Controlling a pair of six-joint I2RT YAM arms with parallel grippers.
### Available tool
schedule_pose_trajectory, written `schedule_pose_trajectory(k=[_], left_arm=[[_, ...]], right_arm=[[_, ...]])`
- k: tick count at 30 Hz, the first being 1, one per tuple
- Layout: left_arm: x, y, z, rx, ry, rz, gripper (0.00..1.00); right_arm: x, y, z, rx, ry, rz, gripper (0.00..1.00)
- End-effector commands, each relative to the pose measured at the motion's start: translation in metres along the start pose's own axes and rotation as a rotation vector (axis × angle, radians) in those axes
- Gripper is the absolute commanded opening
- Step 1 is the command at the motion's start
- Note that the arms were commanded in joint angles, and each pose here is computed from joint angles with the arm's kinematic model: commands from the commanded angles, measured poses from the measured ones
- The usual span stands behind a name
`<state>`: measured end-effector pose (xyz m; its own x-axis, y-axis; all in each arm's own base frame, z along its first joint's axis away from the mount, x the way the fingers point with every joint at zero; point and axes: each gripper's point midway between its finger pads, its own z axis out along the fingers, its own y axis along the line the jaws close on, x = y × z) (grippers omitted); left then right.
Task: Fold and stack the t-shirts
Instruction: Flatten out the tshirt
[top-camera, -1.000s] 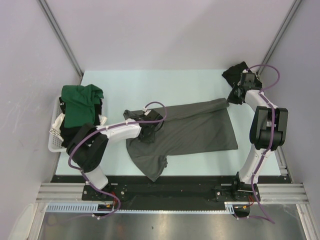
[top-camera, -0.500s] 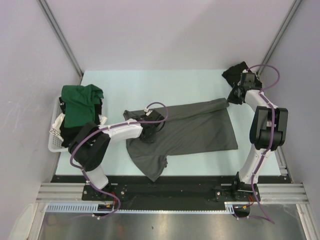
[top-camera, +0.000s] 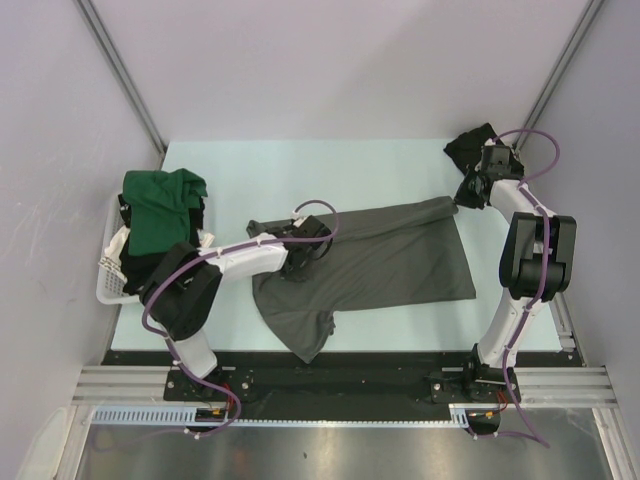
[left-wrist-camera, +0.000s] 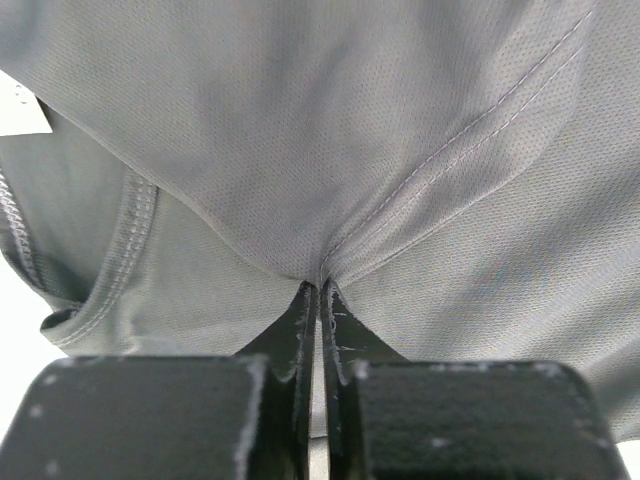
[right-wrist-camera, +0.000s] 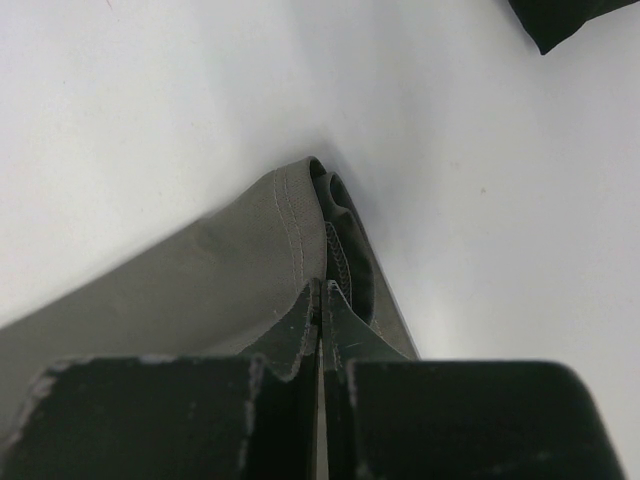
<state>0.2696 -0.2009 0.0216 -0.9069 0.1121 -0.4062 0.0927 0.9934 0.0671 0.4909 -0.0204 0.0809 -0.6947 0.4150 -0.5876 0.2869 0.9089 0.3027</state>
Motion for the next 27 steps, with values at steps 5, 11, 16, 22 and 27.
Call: schedule_pose_trajectory(k=[5,11,16,22,27], left_arm=[[-0.044,0.008,-0.014,-0.067,-0.121,0.067,0.0],[-0.159,0.053,-0.033,-0.163,-0.279,-0.01,0.0],[-0.264,0.11,-0.038,-0.222,-0.376,-0.16,0.0],[-0.372,0.164,-0.1,-0.18,-0.638,-0.398,0.0],[-0.411,0.202,-0.147,-0.181,-0.839,-0.509,0.0]], right_arm=[[-0.029,0.011,-0.017,-0.032,-0.075,0.003,0.0],[-0.07,0.032,-0.03,-0.077,-0.159,-0.015,0.0],[-0.155,0.076,-0.064,-0.096,-0.326,-0.095,0.0],[-0.249,0.103,-0.126,-0.078,-0.593,-0.109,0.0],[-0.27,0.101,-0.141,-0.067,-0.663,-0.102,0.0]])
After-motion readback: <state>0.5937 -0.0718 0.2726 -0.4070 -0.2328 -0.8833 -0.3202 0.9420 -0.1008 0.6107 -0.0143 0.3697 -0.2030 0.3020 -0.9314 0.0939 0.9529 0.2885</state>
